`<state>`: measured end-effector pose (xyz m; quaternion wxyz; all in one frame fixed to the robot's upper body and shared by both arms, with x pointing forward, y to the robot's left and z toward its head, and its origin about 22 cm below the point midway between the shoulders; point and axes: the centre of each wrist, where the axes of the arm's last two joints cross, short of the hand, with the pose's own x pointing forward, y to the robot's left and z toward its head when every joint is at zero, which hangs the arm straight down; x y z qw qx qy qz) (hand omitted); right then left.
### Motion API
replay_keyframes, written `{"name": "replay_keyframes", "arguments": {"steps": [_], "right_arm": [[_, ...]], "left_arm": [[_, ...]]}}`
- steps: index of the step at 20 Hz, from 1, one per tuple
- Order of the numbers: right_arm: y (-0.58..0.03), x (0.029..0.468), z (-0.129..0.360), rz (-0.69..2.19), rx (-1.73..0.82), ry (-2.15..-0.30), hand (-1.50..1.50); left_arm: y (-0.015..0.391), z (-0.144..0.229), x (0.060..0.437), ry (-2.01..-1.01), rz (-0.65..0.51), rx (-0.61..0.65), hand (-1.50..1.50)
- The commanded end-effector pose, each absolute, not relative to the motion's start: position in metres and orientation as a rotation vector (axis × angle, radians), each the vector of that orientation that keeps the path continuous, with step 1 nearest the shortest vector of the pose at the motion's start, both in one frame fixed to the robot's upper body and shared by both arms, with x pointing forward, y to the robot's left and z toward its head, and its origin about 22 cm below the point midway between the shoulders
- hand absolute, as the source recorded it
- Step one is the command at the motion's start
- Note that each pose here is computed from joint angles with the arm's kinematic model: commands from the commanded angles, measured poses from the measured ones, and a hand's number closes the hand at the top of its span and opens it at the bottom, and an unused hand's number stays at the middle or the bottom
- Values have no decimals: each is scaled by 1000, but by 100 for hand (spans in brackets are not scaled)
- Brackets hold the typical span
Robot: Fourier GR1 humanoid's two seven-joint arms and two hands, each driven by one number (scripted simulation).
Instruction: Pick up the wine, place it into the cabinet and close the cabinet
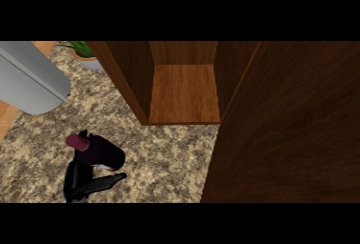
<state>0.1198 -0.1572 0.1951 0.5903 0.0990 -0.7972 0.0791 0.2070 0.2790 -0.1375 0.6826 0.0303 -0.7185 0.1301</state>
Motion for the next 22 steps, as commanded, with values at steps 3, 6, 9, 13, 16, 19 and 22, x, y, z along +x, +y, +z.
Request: {"name": "replay_keyframes", "arguments": {"steps": [3, 6, 9, 13, 16, 19, 22], "right_arm": [[-169, 81, 213, 141, 241, -1940, -150], [-176, 80, 225, 159, 256, -1947, -150], [-169, 83, 212, 124, 239, -1929, -150], [-175, 77, 217, 161, 256, -1930, -150], [-171, 88, 206, 149, 227, -1940, -150], [-169, 90, 211, 150, 243, -1942, -150], [-173, 80, 213, 126, 259, -1947, -150]], "left_arm": [[275, -141, 208, -1618, 330, 31, 150], [288, -144, 210, -1655, 338, 73, 150], [288, -138, 211, -1682, 289, 110, 150], [267, -130, 231, -1740, 261, 130, 150], [295, -135, 214, -1719, 163, -12, 150], [280, -130, 228, -1706, 51, -170, 150], [297, -123, 227, -1724, 25, -207, 150]]}}
